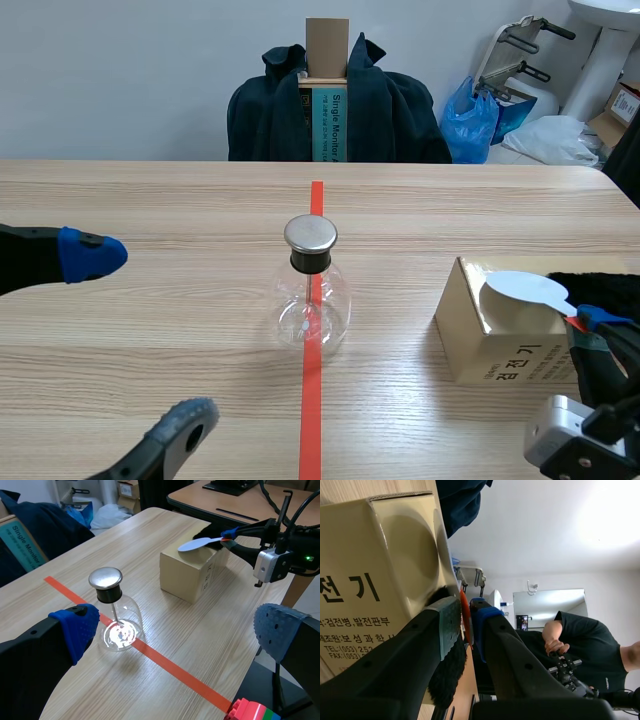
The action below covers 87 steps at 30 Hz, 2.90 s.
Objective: Do the electroscope experiment.
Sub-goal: 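Put the plate down on the right, then return to the home posture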
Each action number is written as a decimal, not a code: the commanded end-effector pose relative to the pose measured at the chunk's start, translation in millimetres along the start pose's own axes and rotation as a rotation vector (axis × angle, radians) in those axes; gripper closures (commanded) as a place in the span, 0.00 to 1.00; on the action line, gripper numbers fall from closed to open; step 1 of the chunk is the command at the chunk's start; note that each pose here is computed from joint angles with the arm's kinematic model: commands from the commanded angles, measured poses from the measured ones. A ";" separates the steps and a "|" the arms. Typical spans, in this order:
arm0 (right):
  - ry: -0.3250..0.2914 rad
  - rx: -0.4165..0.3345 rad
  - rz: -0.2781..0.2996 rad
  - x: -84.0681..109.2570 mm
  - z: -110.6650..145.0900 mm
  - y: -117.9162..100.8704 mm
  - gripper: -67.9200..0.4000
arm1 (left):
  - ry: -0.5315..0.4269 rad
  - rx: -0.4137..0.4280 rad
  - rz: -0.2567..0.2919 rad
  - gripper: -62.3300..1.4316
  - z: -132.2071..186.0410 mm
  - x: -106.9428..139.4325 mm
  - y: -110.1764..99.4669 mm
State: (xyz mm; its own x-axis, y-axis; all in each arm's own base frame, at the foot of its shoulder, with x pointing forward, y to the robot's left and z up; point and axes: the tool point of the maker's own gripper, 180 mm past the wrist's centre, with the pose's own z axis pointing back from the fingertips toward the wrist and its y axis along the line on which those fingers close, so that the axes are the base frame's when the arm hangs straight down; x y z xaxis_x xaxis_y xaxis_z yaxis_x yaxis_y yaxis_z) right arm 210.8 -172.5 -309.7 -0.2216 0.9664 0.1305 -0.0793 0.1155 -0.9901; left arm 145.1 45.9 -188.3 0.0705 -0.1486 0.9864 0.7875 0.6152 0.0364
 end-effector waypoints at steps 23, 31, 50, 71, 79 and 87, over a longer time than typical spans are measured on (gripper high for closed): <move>0.040 -0.055 0.040 -12.5 4.3 -16.9 0.00 | -0.013 0.083 -0.017 0.00 0.0 2.6 14.4; -0.030 0.148 0.064 -10.1 56.2 15.0 0.00 | -0.010 0.111 -0.025 0.00 0.5 2.2 19.3; -0.084 -0.036 -0.349 5.3 -6.7 -116.8 0.00 | 0.009 0.136 -0.051 0.00 -2.0 0.8 28.0; -0.088 0.411 -0.775 89.3 -18.5 -59.6 0.00 | -0.008 0.136 -0.052 0.00 -2.0 3.8 27.9; 0.046 0.403 -0.844 87.6 -17.0 -43.9 0.00 | -0.016 0.140 -0.068 0.00 -3.7 6.5 31.0; 0.083 0.459 -0.907 81.6 -11.2 -36.5 0.00 | -0.017 0.140 -0.073 0.00 -4.4 7.1 32.1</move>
State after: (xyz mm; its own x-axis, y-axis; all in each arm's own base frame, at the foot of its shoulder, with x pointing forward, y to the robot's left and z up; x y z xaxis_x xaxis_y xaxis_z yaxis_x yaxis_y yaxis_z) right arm 200.5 -93.0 -270.7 0.2018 0.5713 0.7956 -0.5676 0.7302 -0.3804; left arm 173.4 63.2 -187.0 0.0182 -0.2112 0.9773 0.7007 0.6999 0.1382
